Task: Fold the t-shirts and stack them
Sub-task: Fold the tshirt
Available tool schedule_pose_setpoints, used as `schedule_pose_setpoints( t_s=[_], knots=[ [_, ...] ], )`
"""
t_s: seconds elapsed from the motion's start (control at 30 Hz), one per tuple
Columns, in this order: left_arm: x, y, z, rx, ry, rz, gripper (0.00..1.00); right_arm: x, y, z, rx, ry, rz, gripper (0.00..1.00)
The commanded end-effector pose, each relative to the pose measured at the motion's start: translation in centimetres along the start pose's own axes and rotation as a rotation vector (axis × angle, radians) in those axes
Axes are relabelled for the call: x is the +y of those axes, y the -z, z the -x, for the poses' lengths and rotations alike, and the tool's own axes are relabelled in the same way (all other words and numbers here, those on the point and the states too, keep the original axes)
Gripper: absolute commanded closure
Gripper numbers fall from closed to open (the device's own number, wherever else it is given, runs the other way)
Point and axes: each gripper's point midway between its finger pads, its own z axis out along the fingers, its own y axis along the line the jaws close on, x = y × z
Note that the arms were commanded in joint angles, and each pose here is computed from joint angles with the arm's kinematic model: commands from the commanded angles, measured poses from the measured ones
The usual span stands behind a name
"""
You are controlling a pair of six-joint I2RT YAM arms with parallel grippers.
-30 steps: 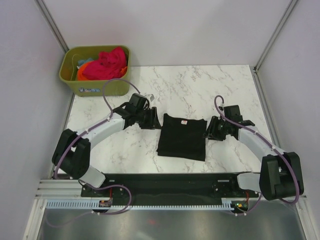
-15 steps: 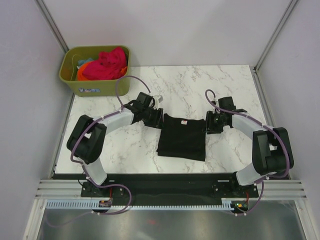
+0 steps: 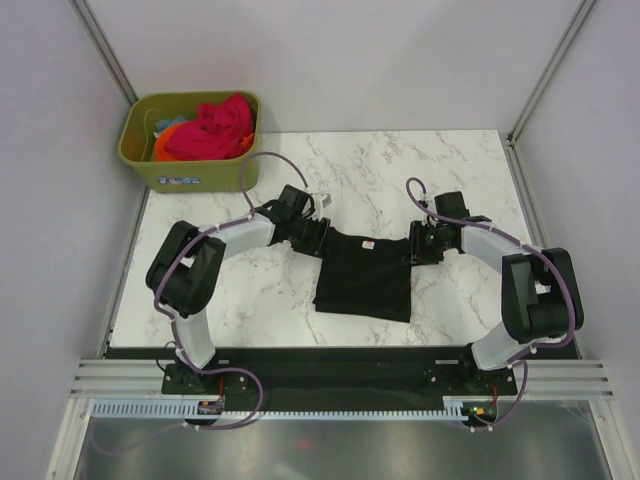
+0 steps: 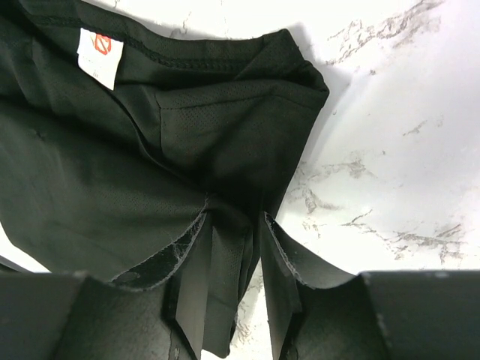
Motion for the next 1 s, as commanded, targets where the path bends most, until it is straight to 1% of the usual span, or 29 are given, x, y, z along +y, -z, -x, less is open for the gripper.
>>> schedule_pose_setpoints(
  t_s=[0.0, 0.3, 0.37, 0.5, 0.57, 0.6, 0.63, 0.67, 0.7, 0.73, 0.77, 0.8, 0.9, 0.97],
  knots=[
    [-0.3, -0.2, 2.1, -0.051, -0.075, -0.022, 0.48, 0.5, -0.2, 1.5, -0.039, 0.041, 0.025, 0.61],
    [-0.5, -0.9, 2.3, -0.044, -0.087, -0.048, 0.49, 0.5, -0.4, 1.6, -0.044, 0.044, 0.03, 0.65],
    [-0.8, -1.1, 2.2, -0.044, -0.088, -0.063, 0.51, 0.6, -0.4, 1.6, -0.047, 0.047, 0.033, 0.66],
    [-0.6, -1.3, 1.9, -0.034, -0.076, -0.058, 0.61, 0.6, -0.4, 1.6, -0.047, 0.044, 0.037, 0.68],
    [-0.6, -1.2, 2.0, -0.039, -0.074, -0.056, 0.72, 0.7, -0.3, 1.6, -0.049, 0.048, 0.038, 0.71],
    [-0.7, -1.0, 2.1, -0.042, -0.073, -0.056, 0.78, 0.6, -0.3, 1.6, -0.051, 0.047, 0.038, 0.79],
    [-0.8, -0.9, 2.3, -0.047, -0.073, -0.054, 0.89, 0.7, -0.1, 1.7, -0.059, 0.054, 0.039, 0.84],
    [-0.9, -0.6, 2.3, -0.048, -0.06, -0.048, 0.94, 0.7, 0.0, 1.8, -0.063, 0.05, 0.036, 0.89],
    [-1.1, -0.2, 2.8, -0.061, -0.058, -0.05, 0.98, 0.8, 0.1, 1.8, -0.065, 0.05, 0.036, 0.96],
    [-1.4, 0.2, 2.9, -0.068, -0.053, -0.051, 0.98, 1.0, 0.4, 2.1, -0.079, 0.055, 0.041, 0.99],
    [-1.9, 0.8, 3.1, -0.08, -0.045, -0.056, 0.98, 1.2, 0.7, 2.1, -0.083, 0.05, 0.045, 1.0],
    [-2.0, 0.7, 2.8, -0.073, -0.04, -0.054, 0.98, 1.3, 0.9, 2.3, -0.094, 0.047, 0.047, 1.0],
    [-3.0, 2.0, 3.3, -0.105, -0.038, -0.041, 0.98, 1.9, 2.0, 2.7, -0.131, 0.05, 0.058, 1.0],
    [-3.8, 3.1, 4.1, -0.144, -0.039, -0.034, 0.98, 2.2, 2.8, 3.1, -0.163, 0.053, 0.055, 1.0]
  ],
)
